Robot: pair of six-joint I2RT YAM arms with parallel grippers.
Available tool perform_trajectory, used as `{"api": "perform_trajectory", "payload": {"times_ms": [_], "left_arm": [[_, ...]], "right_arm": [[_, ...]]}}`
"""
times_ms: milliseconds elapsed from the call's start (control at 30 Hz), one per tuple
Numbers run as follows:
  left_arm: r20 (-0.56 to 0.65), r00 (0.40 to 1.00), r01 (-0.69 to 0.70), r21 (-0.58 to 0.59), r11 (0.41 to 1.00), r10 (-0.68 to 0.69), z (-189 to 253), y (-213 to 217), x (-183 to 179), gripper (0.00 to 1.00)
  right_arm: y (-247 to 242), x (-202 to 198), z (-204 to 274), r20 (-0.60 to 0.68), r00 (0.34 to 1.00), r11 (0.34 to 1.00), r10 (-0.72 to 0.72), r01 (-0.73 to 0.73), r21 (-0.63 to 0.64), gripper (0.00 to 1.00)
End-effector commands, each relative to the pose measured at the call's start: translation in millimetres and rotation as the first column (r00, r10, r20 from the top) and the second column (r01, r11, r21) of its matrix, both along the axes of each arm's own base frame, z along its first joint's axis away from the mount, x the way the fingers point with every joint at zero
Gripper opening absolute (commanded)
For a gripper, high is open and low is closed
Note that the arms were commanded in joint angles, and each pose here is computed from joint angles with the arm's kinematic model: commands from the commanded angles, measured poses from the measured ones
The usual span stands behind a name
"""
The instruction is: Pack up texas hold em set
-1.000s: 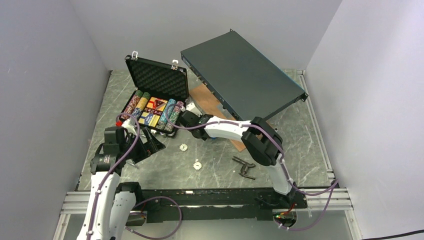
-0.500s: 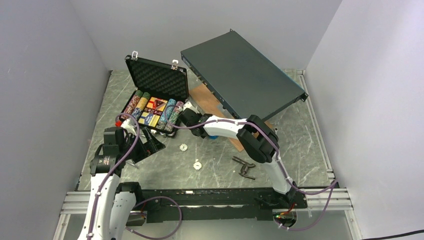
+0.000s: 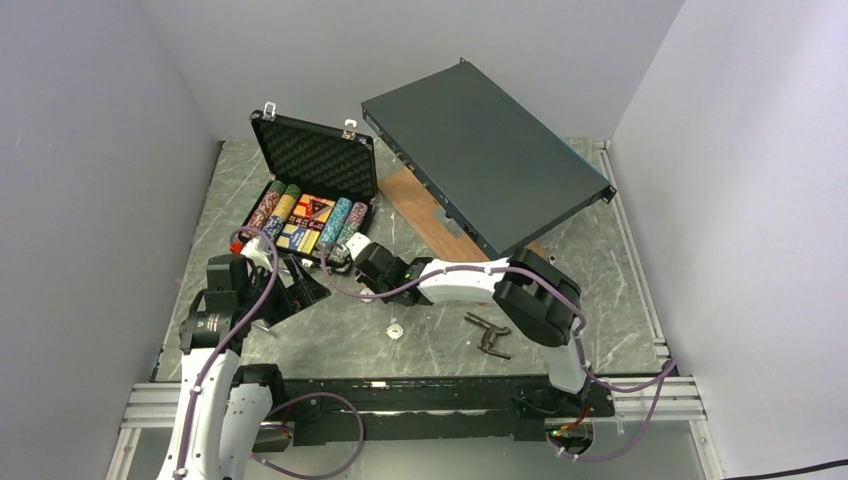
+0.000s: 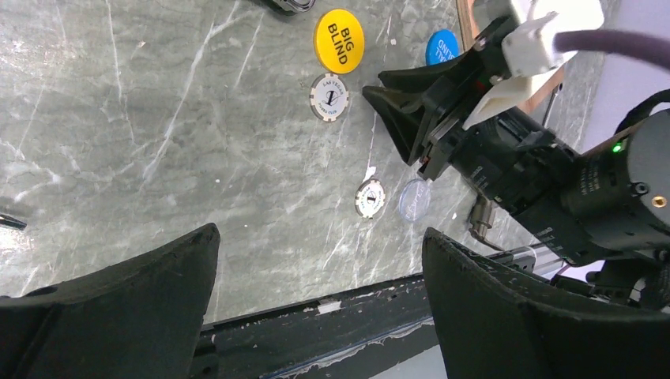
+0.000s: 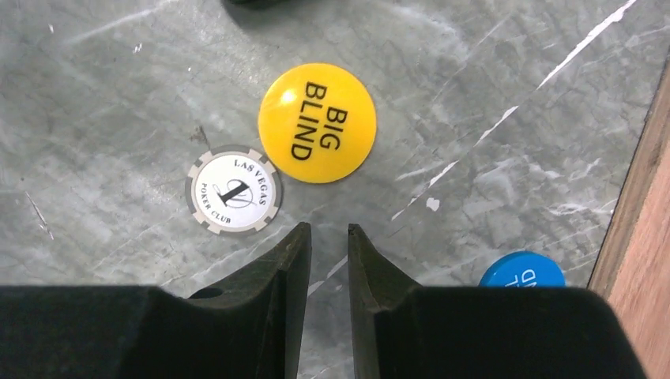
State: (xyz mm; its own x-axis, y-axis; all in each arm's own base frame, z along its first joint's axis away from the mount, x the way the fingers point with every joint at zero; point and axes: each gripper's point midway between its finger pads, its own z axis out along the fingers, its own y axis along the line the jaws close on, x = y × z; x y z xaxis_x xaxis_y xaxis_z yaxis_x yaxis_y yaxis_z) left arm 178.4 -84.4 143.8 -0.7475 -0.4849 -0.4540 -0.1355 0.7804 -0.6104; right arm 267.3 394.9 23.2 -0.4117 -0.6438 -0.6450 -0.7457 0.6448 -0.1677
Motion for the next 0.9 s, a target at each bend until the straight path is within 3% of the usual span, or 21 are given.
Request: {"api": "perform_trajectory", "payload": {"times_ms": [0,200,467,867], "left_arm": [[0.046,0.999,0.001,0.012,1.0,-0.002,10.8,1.2,6.1,0.99],[0.047,0.999,0.003,0.011,1.0,-0.003,11.0,1.1,6.2,0.99],[0.051,0.999,-0.006,0.014,1.0,0.006,11.2,2.1,6.4,0.99],[0.032,0.999,-0.015,0.012,1.0,0.014,7.7,2.8,7.9,0.99]], "right_arm": [[2.4,31.6,42.8,0.037,0.989,0.978,-0.145,0.138,0.157,0.27],[-3.8,63.0,31.0,0.047,0.978,0.974,-0.204,0.197,0.112,0.27],[29.4,57.8,8.1,-0.048,0.994,0.985,-0.095,0.101,0.143,0.27],[79.9,-71.4,23.0,-0.241,0.939,0.894,0.245,-0.123,0.43,0.27]]}}
